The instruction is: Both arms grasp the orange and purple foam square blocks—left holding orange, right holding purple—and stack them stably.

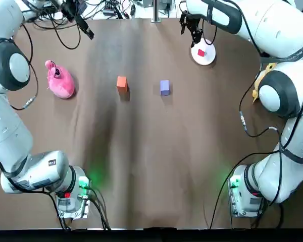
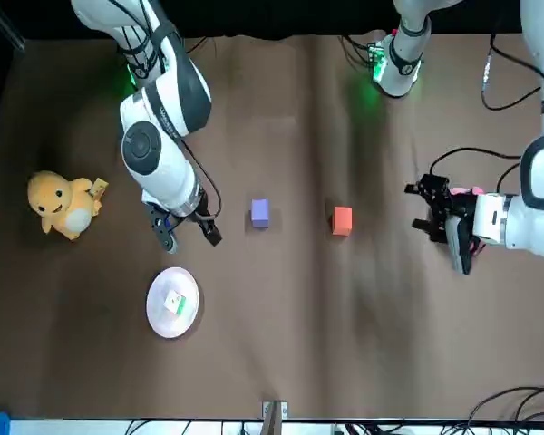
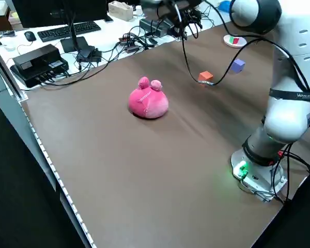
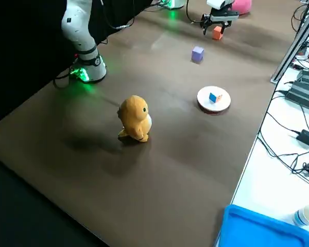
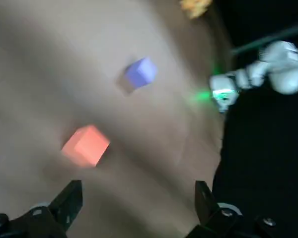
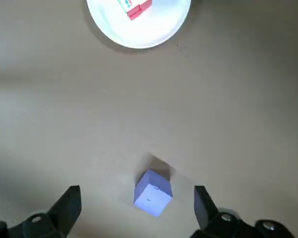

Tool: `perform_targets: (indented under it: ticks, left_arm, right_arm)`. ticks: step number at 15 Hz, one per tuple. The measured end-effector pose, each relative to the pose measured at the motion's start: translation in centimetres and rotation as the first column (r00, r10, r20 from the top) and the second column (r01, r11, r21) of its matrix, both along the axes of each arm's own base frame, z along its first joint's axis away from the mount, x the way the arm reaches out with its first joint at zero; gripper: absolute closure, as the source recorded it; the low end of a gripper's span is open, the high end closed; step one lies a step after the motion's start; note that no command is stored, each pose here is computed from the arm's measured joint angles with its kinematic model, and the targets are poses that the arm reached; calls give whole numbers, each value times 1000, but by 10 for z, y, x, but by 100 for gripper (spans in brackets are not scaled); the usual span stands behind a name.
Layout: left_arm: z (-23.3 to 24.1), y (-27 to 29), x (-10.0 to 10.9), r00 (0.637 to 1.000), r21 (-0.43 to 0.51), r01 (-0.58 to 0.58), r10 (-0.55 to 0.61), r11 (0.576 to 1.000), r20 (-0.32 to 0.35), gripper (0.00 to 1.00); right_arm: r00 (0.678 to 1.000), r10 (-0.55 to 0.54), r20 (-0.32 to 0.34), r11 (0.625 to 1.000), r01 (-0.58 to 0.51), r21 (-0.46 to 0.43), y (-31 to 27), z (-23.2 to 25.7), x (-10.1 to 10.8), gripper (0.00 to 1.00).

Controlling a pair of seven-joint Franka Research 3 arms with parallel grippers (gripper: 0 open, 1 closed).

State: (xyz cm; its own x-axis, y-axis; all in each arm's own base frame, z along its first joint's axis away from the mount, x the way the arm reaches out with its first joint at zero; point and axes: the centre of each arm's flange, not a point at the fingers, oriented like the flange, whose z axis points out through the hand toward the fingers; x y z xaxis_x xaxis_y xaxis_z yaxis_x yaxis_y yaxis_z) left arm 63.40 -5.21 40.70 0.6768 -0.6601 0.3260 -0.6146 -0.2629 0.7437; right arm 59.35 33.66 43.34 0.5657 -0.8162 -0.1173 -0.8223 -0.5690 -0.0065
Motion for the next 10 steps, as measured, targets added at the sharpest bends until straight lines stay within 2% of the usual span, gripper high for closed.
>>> perform_targets:
  ticks: [2,5,8,10]
  left_arm:
    - [-26,-3,2,989,-150,114,-99,982,106,0]
    - [-59,-17,1,948,-358,251,-152,899,281,0]
    - [-92,-27,-12,931,-469,286,-127,836,341,0]
    - [-112,-30,-21,915,-524,296,-79,799,395,0]
  right_arm:
    - [999,-48,-11,999,48,-5,8,-3,-4,0]
    - [982,-184,-38,983,183,-30,34,-14,-18,0]
    - [957,-280,-74,959,276,-57,53,-37,-27,0]
    - [906,-415,-77,909,410,-82,63,-55,-29,0]
